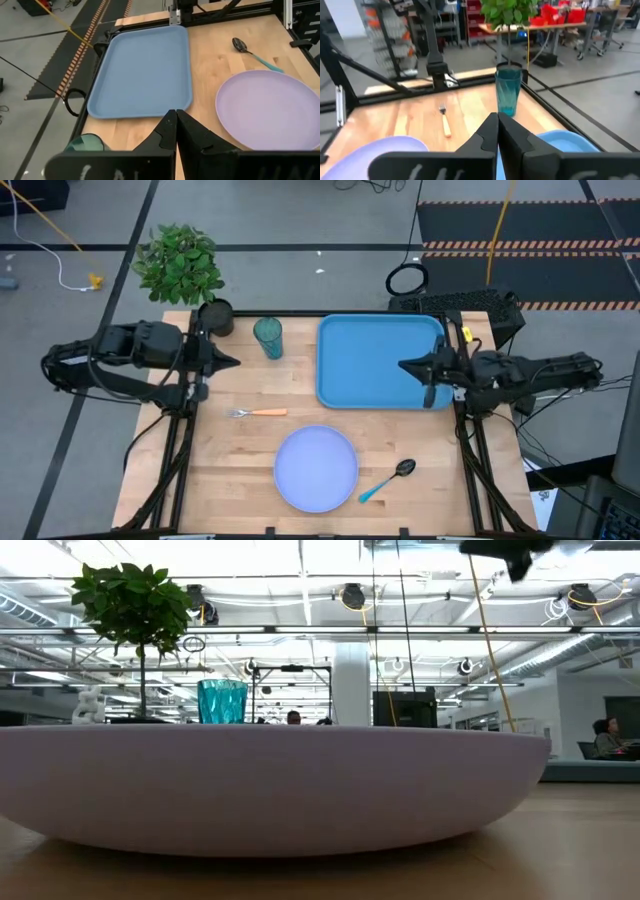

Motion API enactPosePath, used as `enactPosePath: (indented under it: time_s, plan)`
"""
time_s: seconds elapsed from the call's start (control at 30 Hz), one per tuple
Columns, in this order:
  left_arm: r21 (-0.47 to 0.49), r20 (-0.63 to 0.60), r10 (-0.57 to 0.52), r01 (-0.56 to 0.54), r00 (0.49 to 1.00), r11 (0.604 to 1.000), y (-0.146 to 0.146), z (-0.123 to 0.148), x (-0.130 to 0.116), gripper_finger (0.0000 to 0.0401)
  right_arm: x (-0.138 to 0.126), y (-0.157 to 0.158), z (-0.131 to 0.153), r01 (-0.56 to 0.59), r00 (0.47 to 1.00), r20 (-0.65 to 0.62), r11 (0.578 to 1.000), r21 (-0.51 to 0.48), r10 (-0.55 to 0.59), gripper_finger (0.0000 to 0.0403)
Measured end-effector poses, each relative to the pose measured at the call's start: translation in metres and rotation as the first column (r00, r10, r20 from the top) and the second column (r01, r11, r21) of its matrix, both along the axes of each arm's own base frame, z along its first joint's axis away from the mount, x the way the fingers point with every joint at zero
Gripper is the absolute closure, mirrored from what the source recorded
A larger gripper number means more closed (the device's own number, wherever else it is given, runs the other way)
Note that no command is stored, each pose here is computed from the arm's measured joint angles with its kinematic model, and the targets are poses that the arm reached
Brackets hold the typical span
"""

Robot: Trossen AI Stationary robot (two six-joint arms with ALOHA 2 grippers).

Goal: Pick and place plate/cup/fork/spoon on tray
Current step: Put the blue cup on the top right of the blue tray

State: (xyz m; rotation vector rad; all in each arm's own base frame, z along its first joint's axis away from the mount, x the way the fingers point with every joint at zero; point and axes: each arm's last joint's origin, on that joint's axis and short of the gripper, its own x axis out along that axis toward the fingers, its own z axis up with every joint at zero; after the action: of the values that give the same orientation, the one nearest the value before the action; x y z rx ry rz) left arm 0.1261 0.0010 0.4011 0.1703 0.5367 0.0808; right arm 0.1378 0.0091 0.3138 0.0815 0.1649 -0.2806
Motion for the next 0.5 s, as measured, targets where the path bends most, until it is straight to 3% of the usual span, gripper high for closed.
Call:
enactPosePath:
  time_s: [0.17, 0.3, 0.5]
  plan:
    - [-0.005, -0.034, 0.003, -0.004, 0.999, 1.000, 0.000, -0.004, 0.010, 0.0396, 0.024, 0.003, 0.018, 0.030, 0.994, -0.103, 1.000, 0.009, -0.029, 0.0403]
    - [0.018, -0.069, 0.043, -0.042, 0.997, 0.999, 0.001, -0.009, 0.023, 0.0395, 0.043, 0.011, 0.007, 0.017, 0.984, -0.179, 0.999, 0.030, -0.012, 0.0403]
    - [0.136, -0.161, 0.115, -0.093, 0.980, 0.986, 0.005, -0.019, 0.040, 0.0380, 0.062, 0.031, -0.011, -0.013, 0.968, -0.249, 0.996, 0.091, 0.035, 0.0403]
